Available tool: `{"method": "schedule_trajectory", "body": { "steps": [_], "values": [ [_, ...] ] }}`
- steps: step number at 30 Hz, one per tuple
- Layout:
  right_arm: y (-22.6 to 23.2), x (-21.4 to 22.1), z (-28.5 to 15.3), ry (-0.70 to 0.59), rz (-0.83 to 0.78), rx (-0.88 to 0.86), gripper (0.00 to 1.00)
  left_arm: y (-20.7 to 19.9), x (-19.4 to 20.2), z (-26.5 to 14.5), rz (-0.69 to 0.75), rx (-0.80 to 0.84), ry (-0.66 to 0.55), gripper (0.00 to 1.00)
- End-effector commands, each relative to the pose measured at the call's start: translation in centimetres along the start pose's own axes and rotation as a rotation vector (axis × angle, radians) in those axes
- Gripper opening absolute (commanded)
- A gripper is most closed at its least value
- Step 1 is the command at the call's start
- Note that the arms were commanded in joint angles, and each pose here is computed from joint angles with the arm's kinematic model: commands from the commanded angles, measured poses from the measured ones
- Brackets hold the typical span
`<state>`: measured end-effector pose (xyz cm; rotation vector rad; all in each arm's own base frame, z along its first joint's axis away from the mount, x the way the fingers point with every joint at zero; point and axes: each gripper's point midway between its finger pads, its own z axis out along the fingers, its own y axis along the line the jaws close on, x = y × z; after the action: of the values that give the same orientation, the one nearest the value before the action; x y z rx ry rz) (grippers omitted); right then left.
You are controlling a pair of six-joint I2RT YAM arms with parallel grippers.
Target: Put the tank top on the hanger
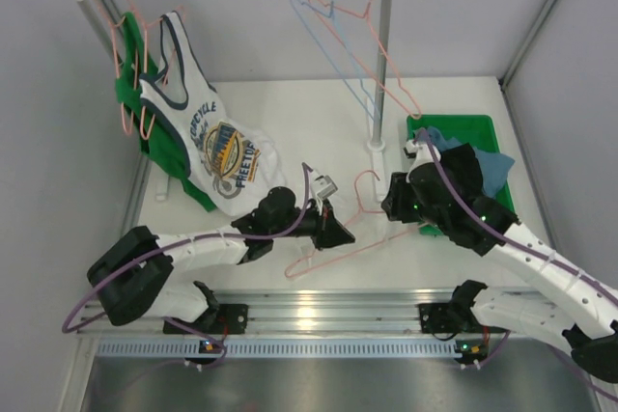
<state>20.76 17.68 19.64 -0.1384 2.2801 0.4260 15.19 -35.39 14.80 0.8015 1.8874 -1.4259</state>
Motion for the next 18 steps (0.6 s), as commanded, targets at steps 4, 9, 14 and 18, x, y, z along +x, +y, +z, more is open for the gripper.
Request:
{"method": "schedule_trajectory", "body": {
  "steps": [4,9,14,18],
  "values": [
    [1.1,-2.9,-2.2,-0.146,-0.028,-0.096,0.43,-1.1,-2.4,1.4,0.079,0.077,-0.061,0.0],
    [2.7,-3.1,-2.5,-0.185,-0.081,-0.187,0.47,-0.8,-2.4,2.1,0.082,0.081,-0.041,0.0],
    [3.7,-3.2,-1.5,-0.181,-0.11,-0.193,0.45,-0.6,-2.5,2.6,0.079,0.082,-0.032,0.0],
    [4.4,-3.0,-0.3,-0.165,-0.129,-0.19,0.45,-0.4,-2.5,2.8,0.075,0.076,-0.02,0.0]
  ]
}}
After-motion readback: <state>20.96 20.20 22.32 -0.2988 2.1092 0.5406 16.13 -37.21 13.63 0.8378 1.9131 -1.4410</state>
